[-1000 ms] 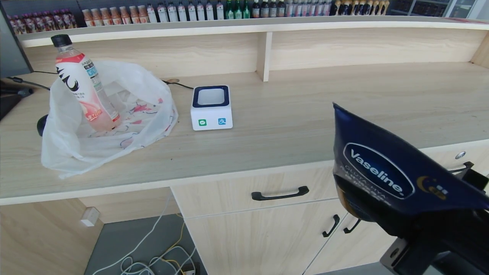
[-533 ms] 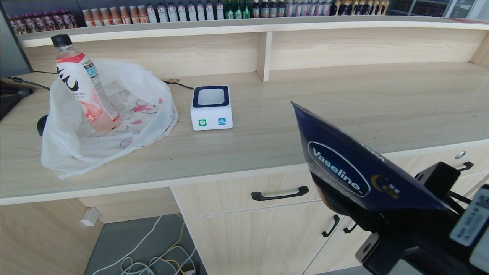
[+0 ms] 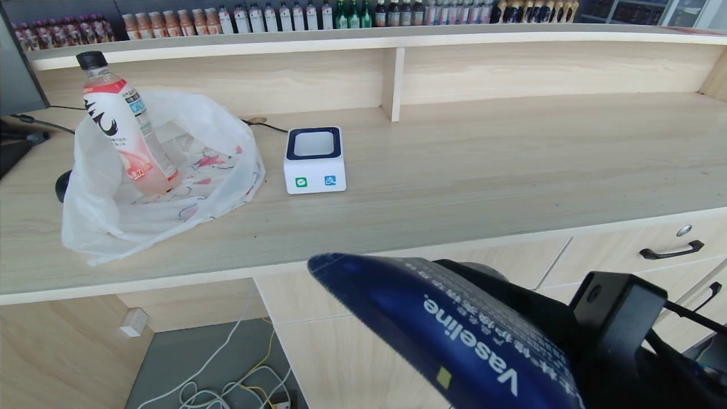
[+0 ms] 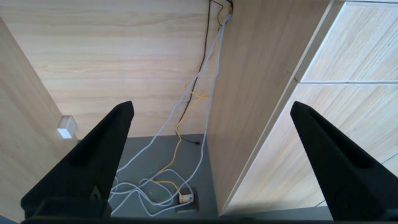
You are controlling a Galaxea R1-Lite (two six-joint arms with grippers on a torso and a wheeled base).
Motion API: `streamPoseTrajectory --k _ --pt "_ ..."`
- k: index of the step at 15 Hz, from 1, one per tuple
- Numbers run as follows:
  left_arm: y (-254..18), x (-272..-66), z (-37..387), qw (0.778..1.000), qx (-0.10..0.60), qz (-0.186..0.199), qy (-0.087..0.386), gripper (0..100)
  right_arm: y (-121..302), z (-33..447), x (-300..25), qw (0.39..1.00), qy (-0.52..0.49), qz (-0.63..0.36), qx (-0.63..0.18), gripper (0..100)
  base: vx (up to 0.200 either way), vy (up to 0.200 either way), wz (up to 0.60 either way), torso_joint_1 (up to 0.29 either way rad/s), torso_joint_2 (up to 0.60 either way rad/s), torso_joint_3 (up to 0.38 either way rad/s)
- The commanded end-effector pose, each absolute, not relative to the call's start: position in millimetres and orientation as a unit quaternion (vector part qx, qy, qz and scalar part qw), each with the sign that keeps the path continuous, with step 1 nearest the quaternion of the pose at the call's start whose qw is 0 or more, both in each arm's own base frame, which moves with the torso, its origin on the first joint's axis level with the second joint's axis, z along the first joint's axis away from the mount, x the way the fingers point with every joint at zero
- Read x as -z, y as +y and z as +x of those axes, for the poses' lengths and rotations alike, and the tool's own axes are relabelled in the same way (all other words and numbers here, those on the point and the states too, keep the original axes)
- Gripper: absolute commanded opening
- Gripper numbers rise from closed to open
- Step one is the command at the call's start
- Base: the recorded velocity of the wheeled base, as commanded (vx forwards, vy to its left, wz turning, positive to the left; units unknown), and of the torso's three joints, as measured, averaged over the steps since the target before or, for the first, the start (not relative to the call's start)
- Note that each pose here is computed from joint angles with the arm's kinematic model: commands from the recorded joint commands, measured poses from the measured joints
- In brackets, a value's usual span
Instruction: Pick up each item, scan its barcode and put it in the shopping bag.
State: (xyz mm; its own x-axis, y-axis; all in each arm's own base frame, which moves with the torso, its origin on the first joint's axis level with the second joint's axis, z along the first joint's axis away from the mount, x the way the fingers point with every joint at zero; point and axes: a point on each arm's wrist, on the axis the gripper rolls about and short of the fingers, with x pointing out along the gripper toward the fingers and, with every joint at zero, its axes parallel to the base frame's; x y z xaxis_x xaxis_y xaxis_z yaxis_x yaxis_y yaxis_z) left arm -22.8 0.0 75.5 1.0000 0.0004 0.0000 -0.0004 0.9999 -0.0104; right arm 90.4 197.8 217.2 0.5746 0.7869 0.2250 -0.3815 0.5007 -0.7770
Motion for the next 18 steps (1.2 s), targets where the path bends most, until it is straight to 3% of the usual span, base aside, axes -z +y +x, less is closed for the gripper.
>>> streamPoseTrajectory --k 1,5,18 --pt "0.0 -75.5 -22.8 1.000 0.000 -0.005 0.000 100 203.0 89.6 -217.3 0.807 -0.300 -0.359 -0.359 0 0.000 0.000 0.00 0.000 0.00 0.000" --pt "0.0 -75.5 -22.8 1.000 -0.001 -0.005 0.000 100 211.1 80.8 -225.7 0.760 -0.362 -0.386 -0.378 0 0.000 0.000 0.00 0.000 0.00 0.000" --pt "0.0 -75.5 -22.8 1.000 0.000 -0.005 0.000 100 222.3 84.5 -230.0 0.631 -0.446 -0.583 -0.252 0 0.000 0.000 0.00 0.000 0.00 0.000"
